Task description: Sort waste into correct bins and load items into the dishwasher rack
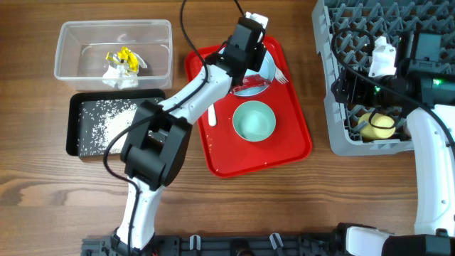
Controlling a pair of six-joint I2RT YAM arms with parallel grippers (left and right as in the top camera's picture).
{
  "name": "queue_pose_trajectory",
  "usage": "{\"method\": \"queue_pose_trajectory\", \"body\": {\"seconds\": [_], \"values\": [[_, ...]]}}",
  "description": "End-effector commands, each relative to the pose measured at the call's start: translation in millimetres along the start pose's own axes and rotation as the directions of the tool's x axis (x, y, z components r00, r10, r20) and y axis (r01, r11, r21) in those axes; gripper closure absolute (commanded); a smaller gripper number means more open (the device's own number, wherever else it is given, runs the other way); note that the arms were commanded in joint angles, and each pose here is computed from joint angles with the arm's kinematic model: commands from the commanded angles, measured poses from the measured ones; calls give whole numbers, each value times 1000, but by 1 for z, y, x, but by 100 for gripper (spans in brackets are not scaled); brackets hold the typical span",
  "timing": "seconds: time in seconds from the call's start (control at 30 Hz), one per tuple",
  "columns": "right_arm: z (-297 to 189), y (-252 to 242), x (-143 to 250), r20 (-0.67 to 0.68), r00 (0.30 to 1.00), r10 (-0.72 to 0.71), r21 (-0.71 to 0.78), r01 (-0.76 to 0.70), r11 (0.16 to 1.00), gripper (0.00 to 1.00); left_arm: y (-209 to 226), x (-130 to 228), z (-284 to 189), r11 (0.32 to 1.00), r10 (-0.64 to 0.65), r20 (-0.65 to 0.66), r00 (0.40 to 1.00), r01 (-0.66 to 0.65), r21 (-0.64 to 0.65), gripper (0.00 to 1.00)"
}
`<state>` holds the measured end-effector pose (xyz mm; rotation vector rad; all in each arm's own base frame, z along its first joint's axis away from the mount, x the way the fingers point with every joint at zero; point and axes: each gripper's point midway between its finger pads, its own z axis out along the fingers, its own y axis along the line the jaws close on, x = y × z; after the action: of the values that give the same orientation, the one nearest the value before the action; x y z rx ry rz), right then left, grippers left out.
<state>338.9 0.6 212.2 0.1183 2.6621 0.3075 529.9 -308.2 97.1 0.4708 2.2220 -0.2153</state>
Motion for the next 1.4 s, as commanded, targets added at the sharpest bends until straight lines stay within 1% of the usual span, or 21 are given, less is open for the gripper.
{"method": "queue_pose_trajectory", "body": {"seconds": [0.0, 0.07, 0.17, 0.2, 0.27, 0.33, 0.43, 0.5, 0.53, 0.6, 0.7, 0.77, 0.97, 1.1, 1.17, 1.23, 1.37], "values": [[3, 1, 3, -15, 1000, 10, -14, -10, 1000, 14, -3, 23, 21, 1000, -9, -40, 999, 9, 6, 57], [3, 1, 3, -14, 1000, 3, -15, -3, 1000, 14, -6, 37, 21, 1000, 1, -92, 996, 0, 9, 43], [3, 1, 4, -19, 1000, -12, -15, 12, 1000, 14, -6, 69, 16, 997, 78, -220, 972, -77, 16, 34], [3, 1, 4, -19, 1000, -11, -15, 11, 1000, 14, -5, 75, 14, 997, 83, -244, 966, -82, 15, 32], [3, 1, 4, -18, 1000, -11, -15, 11, 1000, 14, -3, 80, 11, 995, 99, -268, 958, -97, 18, 27], [3, 1, 4, -18, 1000, -12, -15, 11, 1000, 14, -2, 65, 4, 994, 105, -238, 966, -104, 18, 24], [3, 1, 5, -22, 1000, -11, -15, 11, 1000, 14, -2, 31, -13, 995, 103, -176, 979, -101, 18, 23], [3, 1, 6, -25, 1000, -10, -15, 10, 1000, 14, -9, 8, -30, 989, 137, -138, 981, -129, 66, 23], [3, 1, 6, -27, 1000, -10, -15, 9, 1000, 14, -12, 7, -34, 987, 147, -137, 980, -137, 84, 23], [3, 1, 7, -29, 1000, -10, -15, 10, 1000, 14, -11, 14, -36, 987, 150, -165, 975, -138, 87, 23], [3, 1, 7, -29, 1000, -11, -15, 11, 1000, 14, -5, 43, -34, 987, 155, -272, 950, -136, 88, 24], [3, 1, 7, -28, 1000, -12, -15, 11, 1000, 14, -4, 58, -31, 986, 159, -317, 935, -137, 90, 25], [3, 1, 7, -29, 1000, -11, -15, 11, 1000, 14, -2, 98, -23, 987, 158, -437, 886, -130, 93, 31], [3, 1, 6, -28, 1000, -12, -15, 11, 1000, 14, -3, 99, -22, 985, 171, -435, 884, -140, 103, 30], [3, 1, 7, -29, 1000, -12, -15, 11, 1000, 14, -12, 102, -22, 973, 216, -430, 877, -157, 169, 30], [3, 1, 7, -30, 999, -12, -15, 11, 1000, 14, -17, 105, -23, 965, 241, -432, 869, -165, 206, 30], [3, 1, 7, -29, 1000, -12, -15, 11, 1000, 14, -18, 101, -21, 959, 262, -411, 873, -187, 214, 29]]}}
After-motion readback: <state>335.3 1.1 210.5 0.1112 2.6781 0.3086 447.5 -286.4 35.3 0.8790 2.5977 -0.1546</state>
